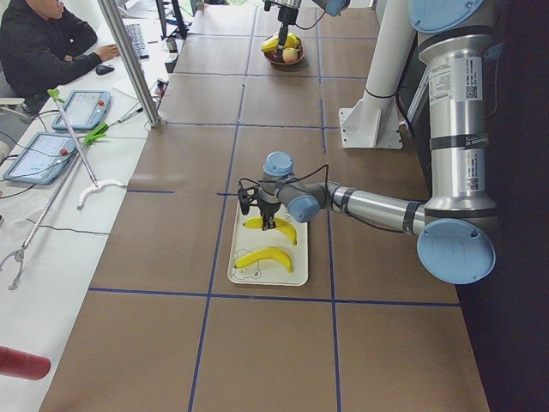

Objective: Transfer all bananas from basket to plate

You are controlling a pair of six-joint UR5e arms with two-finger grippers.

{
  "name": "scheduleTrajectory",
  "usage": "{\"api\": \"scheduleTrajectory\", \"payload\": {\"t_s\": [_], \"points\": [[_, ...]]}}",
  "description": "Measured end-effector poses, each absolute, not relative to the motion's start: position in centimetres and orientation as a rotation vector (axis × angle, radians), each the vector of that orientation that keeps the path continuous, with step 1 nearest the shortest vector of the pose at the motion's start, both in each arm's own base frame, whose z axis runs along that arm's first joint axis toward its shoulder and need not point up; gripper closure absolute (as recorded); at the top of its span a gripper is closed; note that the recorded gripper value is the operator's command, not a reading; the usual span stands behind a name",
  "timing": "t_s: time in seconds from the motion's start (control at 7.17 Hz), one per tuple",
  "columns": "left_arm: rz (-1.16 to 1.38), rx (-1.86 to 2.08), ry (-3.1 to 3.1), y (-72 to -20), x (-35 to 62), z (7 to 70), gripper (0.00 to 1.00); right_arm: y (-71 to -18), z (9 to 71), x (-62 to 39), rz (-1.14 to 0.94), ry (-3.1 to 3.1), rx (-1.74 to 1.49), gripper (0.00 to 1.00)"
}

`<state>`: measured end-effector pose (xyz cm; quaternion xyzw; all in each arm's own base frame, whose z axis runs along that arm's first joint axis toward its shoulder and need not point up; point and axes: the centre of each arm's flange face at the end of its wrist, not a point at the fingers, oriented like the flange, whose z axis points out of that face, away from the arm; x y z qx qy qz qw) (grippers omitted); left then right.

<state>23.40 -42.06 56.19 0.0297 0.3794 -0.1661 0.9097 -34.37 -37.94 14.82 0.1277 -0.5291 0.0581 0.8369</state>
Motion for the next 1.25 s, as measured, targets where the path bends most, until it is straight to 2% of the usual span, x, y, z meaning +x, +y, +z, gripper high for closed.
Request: {"api": "scheduleTrajectory", "payload": {"t_s": [0.28,0.56,0.84,1.25], "points": [[-0.340,0.059,0.774,-42.4,23.8,56.9,0.00,-38.3,15.2,-34.0,0.124,-1.112,0.271,0.00],[-0.313,0.049,0.844,-42.3,23.7,53.8,0.00,-38.8,17.4,-32.8,0.102,-1.079,0.265,0.00],[-0.288,0.003,0.956,-42.5,22.5,47.0,0.00,-39.7,22.1,-29.0,0.039,-1.014,0.263,0.00],[-0.337,-0.045,1.024,-45.4,25.1,35.5,0.00,-39.7,32.6,-19.7,-0.083,-0.943,0.264,0.00]]}}
